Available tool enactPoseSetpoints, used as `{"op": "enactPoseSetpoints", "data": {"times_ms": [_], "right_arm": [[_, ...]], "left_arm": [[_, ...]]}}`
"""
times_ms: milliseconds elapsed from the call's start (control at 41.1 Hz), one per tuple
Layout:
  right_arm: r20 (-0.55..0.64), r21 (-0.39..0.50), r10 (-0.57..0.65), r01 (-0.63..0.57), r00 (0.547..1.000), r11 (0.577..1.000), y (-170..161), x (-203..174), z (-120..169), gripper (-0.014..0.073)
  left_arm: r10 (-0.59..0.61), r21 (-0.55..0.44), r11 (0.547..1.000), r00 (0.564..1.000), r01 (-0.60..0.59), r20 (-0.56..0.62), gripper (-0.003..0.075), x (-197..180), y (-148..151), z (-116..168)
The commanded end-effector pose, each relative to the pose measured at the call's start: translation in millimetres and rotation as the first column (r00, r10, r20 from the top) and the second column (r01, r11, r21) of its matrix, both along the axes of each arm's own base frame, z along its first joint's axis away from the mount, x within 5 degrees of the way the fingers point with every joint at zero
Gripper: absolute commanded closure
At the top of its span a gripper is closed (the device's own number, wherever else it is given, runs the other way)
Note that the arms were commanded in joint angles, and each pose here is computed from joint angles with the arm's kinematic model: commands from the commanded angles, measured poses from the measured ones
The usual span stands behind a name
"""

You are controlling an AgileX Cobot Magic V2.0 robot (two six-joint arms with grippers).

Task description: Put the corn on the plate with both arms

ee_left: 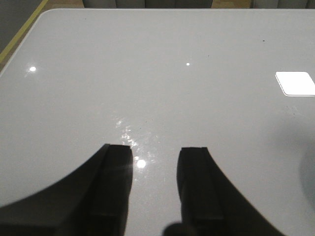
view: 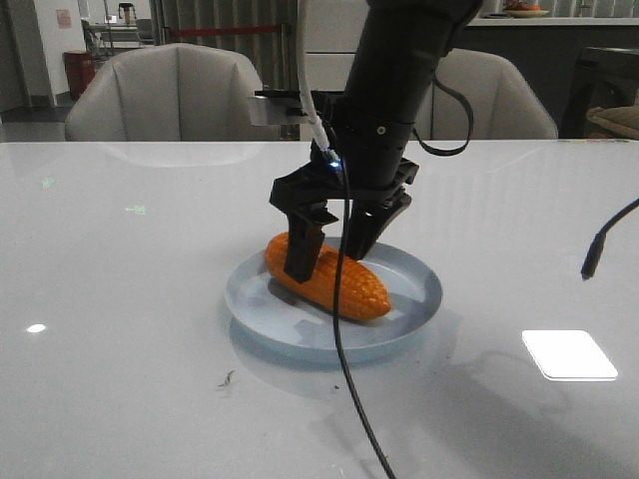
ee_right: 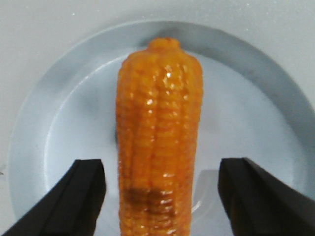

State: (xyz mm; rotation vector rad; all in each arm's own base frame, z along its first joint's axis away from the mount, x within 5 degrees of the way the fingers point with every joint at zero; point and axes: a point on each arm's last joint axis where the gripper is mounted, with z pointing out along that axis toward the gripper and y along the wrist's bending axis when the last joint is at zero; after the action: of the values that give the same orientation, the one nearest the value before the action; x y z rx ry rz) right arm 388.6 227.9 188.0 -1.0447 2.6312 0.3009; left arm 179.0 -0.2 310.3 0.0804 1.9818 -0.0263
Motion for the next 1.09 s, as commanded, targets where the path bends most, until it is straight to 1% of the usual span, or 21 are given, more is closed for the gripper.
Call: {"op": "enactPoseSetpoints", "data": {"times_ms": [0, 73, 170, 268, 414, 462, 535, 608, 705, 754, 803, 900, 924, 973, 1070], "right_arm": [[0.093, 0.067, -0.009, 0.002, 0.996, 0.998, 2, 2, 35, -0.0027], [0.103, 0.081, -0.01, 0.002, 0.995, 0.997, 3, 3, 42, -0.0027], [0.149, 0.107, -0.009, -0.007, 0.989, 0.994, 5, 5, 65, -0.0027], [0.228, 0.149, -0.016, -0.019, 0.974, 0.989, 6, 8, 98, -0.0027], [0.311, 0.194, -0.021, -0.042, 0.95, 0.98, 5, 8, 145, -0.0027], [0.321, 0.211, -0.033, -0.037, 0.947, 0.977, 5, 7, 159, -0.0027], [0.306, 0.23, -0.054, -0.019, 0.951, 0.973, 3, 3, 177, -0.0027], [0.282, 0.22, -0.049, -0.015, 0.958, 0.975, -3, -1, 190, -0.0027], [0.26, 0.2, -0.053, 0.0, 0.964, 0.98, -20, -5, 206, -0.0027], [0.254, 0.211, -0.095, 0.04, 0.962, 0.977, -32, -4, 214, -0.0027], [0.264, 0.244, -0.162, 0.096, 0.951, 0.965, -46, -5, 225, -0.0027], [0.289, 0.315, -0.303, 0.209, 0.908, 0.926, -82, -7, 250, -0.0027], [0.305, 0.332, -0.328, 0.223, 0.894, 0.917, -93, -11, 261, -0.0027], [0.324, 0.344, -0.359, 0.244, 0.875, 0.907, -109, -18, 274, -0.0027], [0.378, 0.373, -0.423, 0.283, 0.823, 0.884, -142, -41, 304, -0.0027]], "left_arm": [[0.02, -0.007, 1.0, 0.995, -0.019, 0.1, 0.0405, 2, 1, 17], [0.02, -0.007, 1.0, 0.995, -0.019, 0.1, 0.0405, 2, 1, 17], [0.02, -0.007, 1.0, 0.995, -0.019, 0.1, 0.0405, 2, 1, 17], [0.02, -0.007, 1.0, 0.995, -0.019, 0.1, 0.0405, 2, 1, 17], [0.02, -0.007, 1.0, 0.995, -0.019, 0.1, 0.0405, 2, 1, 17], [0.02, -0.007, 1.0, 0.995, -0.019, 0.1, 0.0405, 2, 1, 17], [0.02, -0.007, 1.0, 0.995, -0.019, 0.1, 0.0405, 2, 1, 17], [0.02, -0.007, 1.0, 0.995, -0.019, 0.1, 0.0405, 2, 1, 17], [0.02, -0.007, 1.0, 0.995, -0.019, 0.1, 0.0405, 2, 1, 17], [0.02, -0.007, 1.0, 0.995, -0.019, 0.1, 0.0405, 2, 1, 17], [0.02, -0.007, 1.0, 0.995, -0.019, 0.1, 0.0405, 2, 1, 17], [0.02, -0.007, 1.0, 0.995, -0.019, 0.1, 0.0405, 2, 1, 17], [0.02, -0.007, 1.0, 0.995, -0.019, 0.1, 0.0405, 2, 1, 17], [0.02, -0.007, 1.0, 0.995, -0.019, 0.1, 0.0405, 2, 1, 17], [0.02, -0.007, 1.0, 0.995, -0.019, 0.1, 0.0405, 2, 1, 17]]}}
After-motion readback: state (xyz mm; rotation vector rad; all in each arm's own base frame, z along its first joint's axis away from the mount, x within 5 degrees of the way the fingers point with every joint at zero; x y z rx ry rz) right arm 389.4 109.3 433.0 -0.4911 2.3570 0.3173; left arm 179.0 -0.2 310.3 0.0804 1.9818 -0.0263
